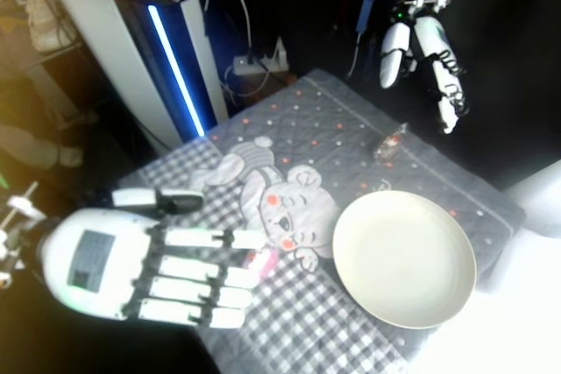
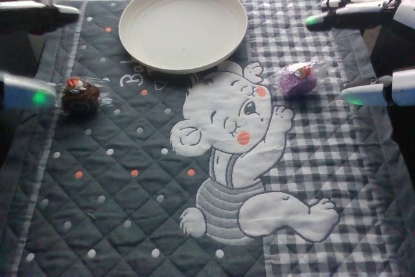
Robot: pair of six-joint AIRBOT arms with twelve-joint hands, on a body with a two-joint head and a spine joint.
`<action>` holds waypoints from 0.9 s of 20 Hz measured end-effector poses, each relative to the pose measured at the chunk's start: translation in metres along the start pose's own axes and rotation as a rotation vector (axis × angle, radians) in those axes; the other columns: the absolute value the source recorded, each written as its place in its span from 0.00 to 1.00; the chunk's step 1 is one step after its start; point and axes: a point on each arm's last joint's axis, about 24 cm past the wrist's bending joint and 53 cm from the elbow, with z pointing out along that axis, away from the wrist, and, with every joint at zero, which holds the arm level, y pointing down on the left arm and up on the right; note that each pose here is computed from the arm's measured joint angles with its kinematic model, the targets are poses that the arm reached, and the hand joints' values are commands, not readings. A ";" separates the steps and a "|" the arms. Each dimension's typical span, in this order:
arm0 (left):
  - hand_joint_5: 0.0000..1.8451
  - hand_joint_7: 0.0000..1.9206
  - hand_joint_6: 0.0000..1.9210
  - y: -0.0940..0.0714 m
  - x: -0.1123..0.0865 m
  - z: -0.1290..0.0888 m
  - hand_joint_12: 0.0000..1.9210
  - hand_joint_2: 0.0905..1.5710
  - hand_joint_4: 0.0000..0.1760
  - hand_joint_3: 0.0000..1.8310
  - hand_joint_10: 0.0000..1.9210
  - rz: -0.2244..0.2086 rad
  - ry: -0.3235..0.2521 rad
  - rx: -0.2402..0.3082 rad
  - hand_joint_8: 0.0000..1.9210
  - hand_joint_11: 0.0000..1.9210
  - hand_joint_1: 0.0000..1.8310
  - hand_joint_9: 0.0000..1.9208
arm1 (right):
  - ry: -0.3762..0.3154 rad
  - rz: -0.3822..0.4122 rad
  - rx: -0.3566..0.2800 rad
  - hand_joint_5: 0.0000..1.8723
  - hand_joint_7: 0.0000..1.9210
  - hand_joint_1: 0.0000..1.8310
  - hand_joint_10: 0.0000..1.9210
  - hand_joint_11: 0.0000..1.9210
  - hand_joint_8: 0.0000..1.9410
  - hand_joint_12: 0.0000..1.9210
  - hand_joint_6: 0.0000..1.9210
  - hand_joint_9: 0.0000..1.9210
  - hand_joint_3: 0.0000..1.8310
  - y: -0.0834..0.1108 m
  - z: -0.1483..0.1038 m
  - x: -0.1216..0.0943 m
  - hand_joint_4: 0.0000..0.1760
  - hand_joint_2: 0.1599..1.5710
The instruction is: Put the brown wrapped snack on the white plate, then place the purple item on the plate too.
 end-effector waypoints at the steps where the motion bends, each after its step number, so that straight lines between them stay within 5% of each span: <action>1: 0.17 0.19 0.00 0.000 0.004 0.006 0.51 0.55 0.50 0.00 0.00 0.019 0.019 -0.007 0.00 0.04 0.42 0.20 | 0.002 0.001 0.000 0.26 0.16 0.51 0.00 0.02 0.00 0.32 0.00 0.15 0.00 0.000 0.000 0.001 0.68 0.60; 4: 0.22 0.24 0.00 0.002 0.018 0.025 0.39 0.52 0.49 0.00 0.00 0.101 0.087 -0.036 0.00 0.12 0.45 0.27 | 0.006 0.000 -0.003 0.26 0.16 0.50 0.00 0.00 0.00 0.37 0.00 0.14 0.00 0.000 0.001 0.002 0.78 0.61; 5: 0.23 0.26 0.00 0.007 0.021 0.028 0.39 0.50 0.63 0.00 0.01 0.137 0.109 -0.059 0.00 0.13 0.47 0.30 | 0.005 0.000 -0.001 0.26 0.16 0.52 0.00 0.00 0.00 0.35 0.00 0.14 0.00 0.000 0.001 0.002 0.57 0.62; 7: 0.25 0.30 0.00 0.018 0.031 0.037 0.42 0.50 0.63 0.00 0.01 0.219 0.161 -0.114 0.00 0.13 0.49 0.33 | 0.006 -0.002 -0.002 0.26 0.16 0.51 0.00 0.00 0.00 0.34 0.00 0.13 0.00 0.000 0.001 0.002 0.51 0.62; 10: 0.28 0.35 0.00 0.024 0.037 0.042 0.44 0.52 0.49 0.00 0.02 0.284 0.193 -0.147 0.01 0.22 0.46 0.40 | 0.006 -0.002 -0.003 0.24 0.14 0.51 0.00 0.00 0.00 0.29 0.00 0.11 0.00 0.000 0.001 0.002 0.61 0.63; 12: 0.33 0.41 0.00 0.029 0.034 0.043 0.48 0.55 0.35 0.00 0.03 0.307 0.199 -0.170 0.01 0.25 0.46 0.47 | 0.006 -0.002 -0.002 0.24 0.14 0.51 0.00 0.00 0.00 0.28 0.00 0.10 0.00 0.000 0.001 0.002 0.59 0.63; 13: 0.47 0.50 0.35 0.031 0.036 0.045 0.63 0.67 0.00 0.00 0.15 0.310 0.201 -0.176 0.49 0.31 0.64 0.57 | 0.005 -0.002 -0.001 0.25 0.15 0.53 0.00 0.00 0.00 0.30 0.00 0.12 0.00 0.000 0.001 0.002 0.43 0.63; 14: 0.50 0.47 0.49 0.032 0.037 0.047 0.80 0.70 0.00 0.00 0.55 0.307 0.203 -0.181 0.60 0.33 0.63 0.50 | 0.005 -0.002 -0.002 0.25 0.16 0.53 0.00 0.00 0.00 0.32 0.00 0.12 0.00 0.000 0.001 0.002 0.44 0.63; 15: 0.49 0.46 0.55 0.030 0.039 0.049 0.88 0.71 0.00 0.00 0.79 0.297 0.200 -0.174 0.67 0.38 0.62 0.50 | 0.007 -0.003 -0.004 0.25 0.16 0.53 0.00 0.00 0.00 0.32 0.00 0.13 0.00 0.000 0.001 0.002 0.43 0.63; 18: 0.53 0.45 0.50 0.017 0.029 0.060 1.00 0.69 0.00 0.00 0.98 0.274 0.163 -0.143 0.81 0.42 0.63 0.49 | 0.006 -0.002 -0.001 0.25 0.16 0.54 0.00 0.00 0.00 0.31 0.00 0.13 0.00 0.000 0.001 0.002 0.40 0.63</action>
